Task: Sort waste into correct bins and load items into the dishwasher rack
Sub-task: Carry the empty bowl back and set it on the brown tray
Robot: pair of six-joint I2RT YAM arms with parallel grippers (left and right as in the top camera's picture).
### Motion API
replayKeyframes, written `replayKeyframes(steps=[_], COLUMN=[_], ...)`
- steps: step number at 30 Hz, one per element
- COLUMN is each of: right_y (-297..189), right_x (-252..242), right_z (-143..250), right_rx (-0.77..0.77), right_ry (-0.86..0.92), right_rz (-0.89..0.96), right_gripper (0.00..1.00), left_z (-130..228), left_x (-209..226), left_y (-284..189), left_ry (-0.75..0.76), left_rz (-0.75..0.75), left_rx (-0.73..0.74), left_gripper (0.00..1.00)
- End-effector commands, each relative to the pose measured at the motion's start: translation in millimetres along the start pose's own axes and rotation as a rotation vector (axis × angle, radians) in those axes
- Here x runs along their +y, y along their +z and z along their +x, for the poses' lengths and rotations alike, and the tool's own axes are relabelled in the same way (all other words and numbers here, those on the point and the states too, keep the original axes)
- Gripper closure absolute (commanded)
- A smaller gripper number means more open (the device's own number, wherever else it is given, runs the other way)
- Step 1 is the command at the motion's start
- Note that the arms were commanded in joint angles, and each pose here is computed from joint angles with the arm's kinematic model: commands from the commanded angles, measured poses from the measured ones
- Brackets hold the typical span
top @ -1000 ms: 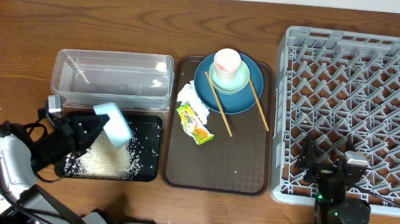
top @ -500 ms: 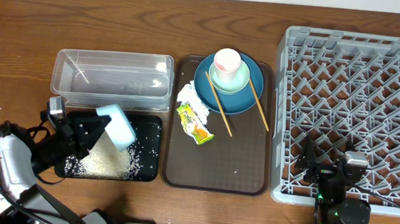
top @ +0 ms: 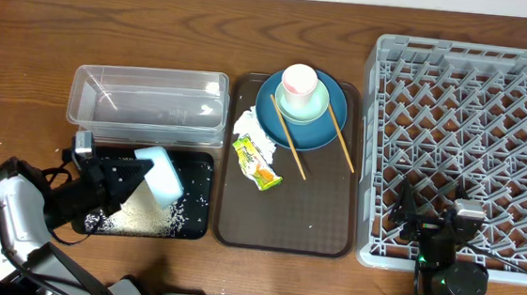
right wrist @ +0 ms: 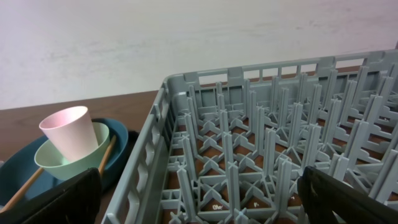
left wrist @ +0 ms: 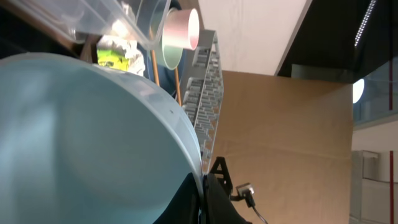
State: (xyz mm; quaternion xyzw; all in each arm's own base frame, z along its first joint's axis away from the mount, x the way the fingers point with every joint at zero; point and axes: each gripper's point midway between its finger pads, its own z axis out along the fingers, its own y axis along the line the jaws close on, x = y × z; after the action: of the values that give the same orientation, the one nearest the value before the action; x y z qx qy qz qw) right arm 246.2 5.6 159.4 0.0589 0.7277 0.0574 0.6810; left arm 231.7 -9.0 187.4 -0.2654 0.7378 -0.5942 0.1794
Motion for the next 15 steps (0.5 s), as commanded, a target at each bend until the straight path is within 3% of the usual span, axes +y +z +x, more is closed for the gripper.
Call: replayKeyframes(steps=[1,15], right_y=[0,0], right_x=[1,1], right_z=[2,2], right_rx=[0.003,0.003], right_ry=[0.009,0.009], right_rz=[-0.001,-0.001], right_gripper=[0.01,0.01], left_z=[7,51], left_x=[-1,-33], left_y=[3,28], left_ry=[0.004,0.190], left_rz=[-0.011,-0.033], left_rx=[0.028,0.181], left_gripper=[0.94,0.94])
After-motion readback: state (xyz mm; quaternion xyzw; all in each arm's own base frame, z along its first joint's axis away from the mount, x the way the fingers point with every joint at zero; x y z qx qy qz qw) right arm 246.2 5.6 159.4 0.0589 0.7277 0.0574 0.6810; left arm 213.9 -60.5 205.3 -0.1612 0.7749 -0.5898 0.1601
